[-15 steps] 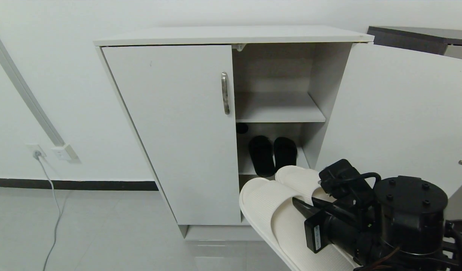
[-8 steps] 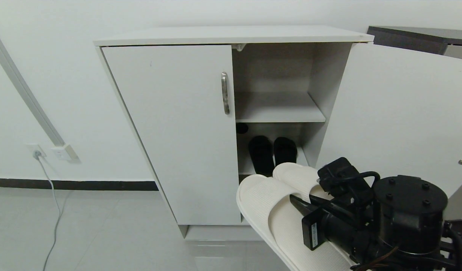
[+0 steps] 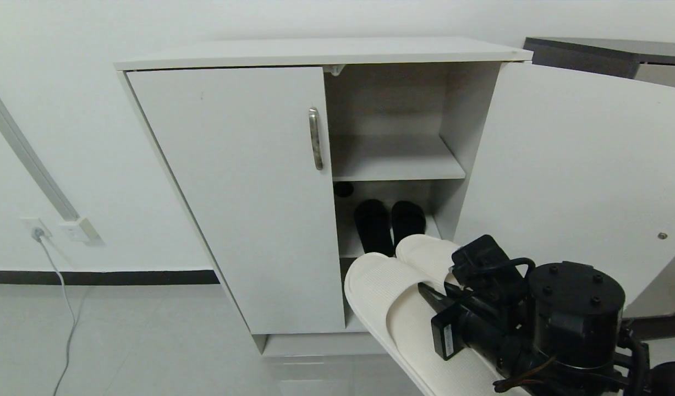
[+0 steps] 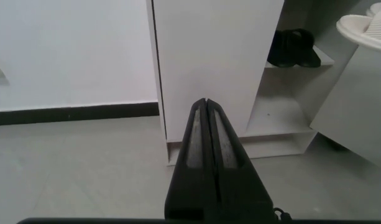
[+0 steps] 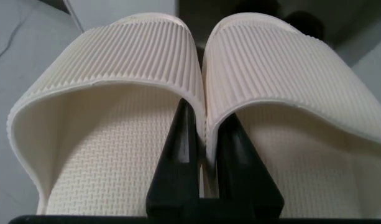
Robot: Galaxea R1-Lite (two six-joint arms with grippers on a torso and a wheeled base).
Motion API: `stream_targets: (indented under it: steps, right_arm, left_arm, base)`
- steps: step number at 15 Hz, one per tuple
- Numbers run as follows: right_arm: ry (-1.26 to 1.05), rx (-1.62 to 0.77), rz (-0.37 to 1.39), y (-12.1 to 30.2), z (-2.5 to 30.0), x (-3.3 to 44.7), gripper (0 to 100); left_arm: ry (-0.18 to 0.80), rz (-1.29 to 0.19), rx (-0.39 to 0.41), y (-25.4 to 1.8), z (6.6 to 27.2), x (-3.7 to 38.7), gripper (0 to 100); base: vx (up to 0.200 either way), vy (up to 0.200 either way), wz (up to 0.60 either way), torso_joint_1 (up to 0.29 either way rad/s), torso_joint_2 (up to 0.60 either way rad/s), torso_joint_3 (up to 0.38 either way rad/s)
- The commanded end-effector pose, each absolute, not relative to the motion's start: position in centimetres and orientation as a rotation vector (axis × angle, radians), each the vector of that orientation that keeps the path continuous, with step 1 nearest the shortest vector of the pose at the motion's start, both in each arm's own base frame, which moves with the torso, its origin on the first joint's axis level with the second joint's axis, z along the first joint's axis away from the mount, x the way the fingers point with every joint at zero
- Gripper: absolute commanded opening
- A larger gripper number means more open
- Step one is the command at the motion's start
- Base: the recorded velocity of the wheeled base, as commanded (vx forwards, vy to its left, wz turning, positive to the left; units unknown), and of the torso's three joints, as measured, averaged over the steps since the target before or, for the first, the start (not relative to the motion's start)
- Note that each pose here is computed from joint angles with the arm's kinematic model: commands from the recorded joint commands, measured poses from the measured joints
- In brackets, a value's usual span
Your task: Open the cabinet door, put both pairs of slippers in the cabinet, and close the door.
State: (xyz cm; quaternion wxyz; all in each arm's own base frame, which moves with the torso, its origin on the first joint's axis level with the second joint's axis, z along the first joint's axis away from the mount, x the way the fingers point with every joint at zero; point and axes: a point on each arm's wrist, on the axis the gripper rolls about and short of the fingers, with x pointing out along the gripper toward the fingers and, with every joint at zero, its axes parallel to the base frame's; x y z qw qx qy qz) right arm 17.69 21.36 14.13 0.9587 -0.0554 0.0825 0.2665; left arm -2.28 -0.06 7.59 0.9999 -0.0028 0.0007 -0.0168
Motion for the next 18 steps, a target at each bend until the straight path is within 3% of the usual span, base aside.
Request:
stream_targets:
  steps: [1, 4, 6, 8, 11, 14, 18]
  right_arm:
    - [0.169, -0.115, 0.540, 21.9, 13.7, 18.0, 0]
    - [0.134, -0.088, 0.498, 23.6, 14.4, 19.1, 0]
    - [0.168, -0.072, 0.254, 26.1, 14.1, 21.6, 0]
    - [0.216, -0.050, 0.223, 26.8, 15.1, 22.2, 0]
    - [0.322, 0.003, 0.156, 26.8, 20.6, 21.8, 0]
    - [0.222, 0.012, 0.109, 26.9, 24.1, 21.9, 0]
    - [0.159, 0.011, 0.109, 27.3, 24.4, 22.5, 0]
  left_arm:
    - [0.002, -0.034, -0.006, -0.1, 7.6, -2.3, 0]
    - [0.002, -0.034, -0.005, -0.1, 7.6, -2.3, 0]
    - [0.002, -0.034, -0.002, -0.1, 7.6, -2.3, 0]
    - [0.002, -0.034, -0.002, -0.1, 7.6, -2.3, 0]
    - [0.003, -0.034, -0.003, -0.1, 7.5, -2.3, 0]
    - [0.003, -0.034, -0.003, -0.1, 7.5, -2.3, 0]
    - [0.002, -0.034, -0.002, -0.1, 7.6, -2.3, 0]
  base:
    - [0.000, 0.000, 0.00, 0.000, 0.00, 0.000]
    - [0.000, 0.000, 0.00, 0.000, 0.00, 0.000]
    - [0.000, 0.000, 0.00, 0.000, 0.00, 0.000]
    - [0.000, 0.000, 0.00, 0.000, 0.00, 0.000]
    - [0.000, 0.000, 0.00, 0.000, 0.00, 0.000]
    - [0.000, 0.000, 0.00, 0.000, 0.00, 0.000]
    - [0.000, 0.000, 0.00, 0.000, 0.00, 0.000]
